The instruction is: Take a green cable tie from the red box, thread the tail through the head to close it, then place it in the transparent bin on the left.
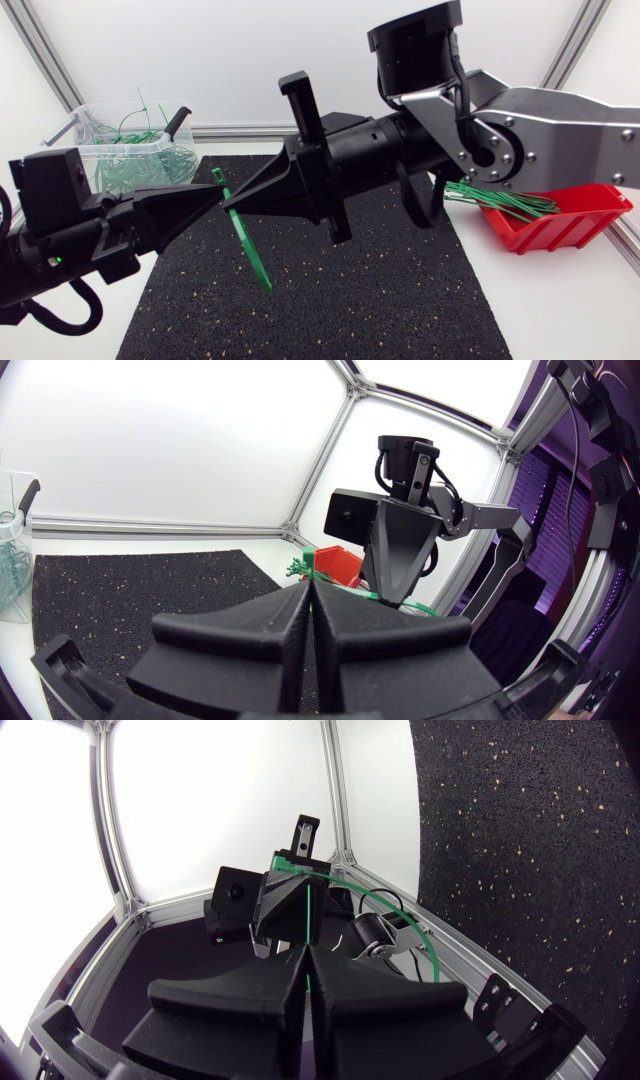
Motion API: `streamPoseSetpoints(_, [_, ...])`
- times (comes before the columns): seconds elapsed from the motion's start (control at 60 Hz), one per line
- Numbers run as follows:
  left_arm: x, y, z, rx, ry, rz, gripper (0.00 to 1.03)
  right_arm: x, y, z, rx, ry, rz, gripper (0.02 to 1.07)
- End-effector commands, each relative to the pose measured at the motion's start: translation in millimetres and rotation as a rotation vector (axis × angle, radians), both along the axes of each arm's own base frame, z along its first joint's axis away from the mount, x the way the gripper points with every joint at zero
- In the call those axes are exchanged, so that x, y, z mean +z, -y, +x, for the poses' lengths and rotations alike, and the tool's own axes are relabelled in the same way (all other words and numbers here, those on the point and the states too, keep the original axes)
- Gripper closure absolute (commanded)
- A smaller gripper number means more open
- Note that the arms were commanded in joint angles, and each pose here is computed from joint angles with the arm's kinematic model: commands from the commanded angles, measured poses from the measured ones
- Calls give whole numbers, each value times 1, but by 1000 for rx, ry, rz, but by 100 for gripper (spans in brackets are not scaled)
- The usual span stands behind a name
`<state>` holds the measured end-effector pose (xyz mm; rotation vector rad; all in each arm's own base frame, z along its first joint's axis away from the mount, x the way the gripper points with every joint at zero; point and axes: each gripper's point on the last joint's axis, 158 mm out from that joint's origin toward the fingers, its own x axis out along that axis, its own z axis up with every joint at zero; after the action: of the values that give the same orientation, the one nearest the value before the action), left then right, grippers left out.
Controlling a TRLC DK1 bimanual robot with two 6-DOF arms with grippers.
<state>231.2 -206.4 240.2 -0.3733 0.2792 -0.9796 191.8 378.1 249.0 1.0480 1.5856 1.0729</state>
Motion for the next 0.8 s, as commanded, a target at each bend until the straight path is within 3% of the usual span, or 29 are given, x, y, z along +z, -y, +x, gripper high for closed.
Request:
streamPoseSetpoints(0.0, [8, 3, -6, -20, 7, -26, 100, 0, 3, 0, -19, -39, -5, 102])
streamPoseSetpoints(0.783, [1, 10, -12, -50, 1, -23, 100, 21, 6, 2, -32, -14, 37, 102])
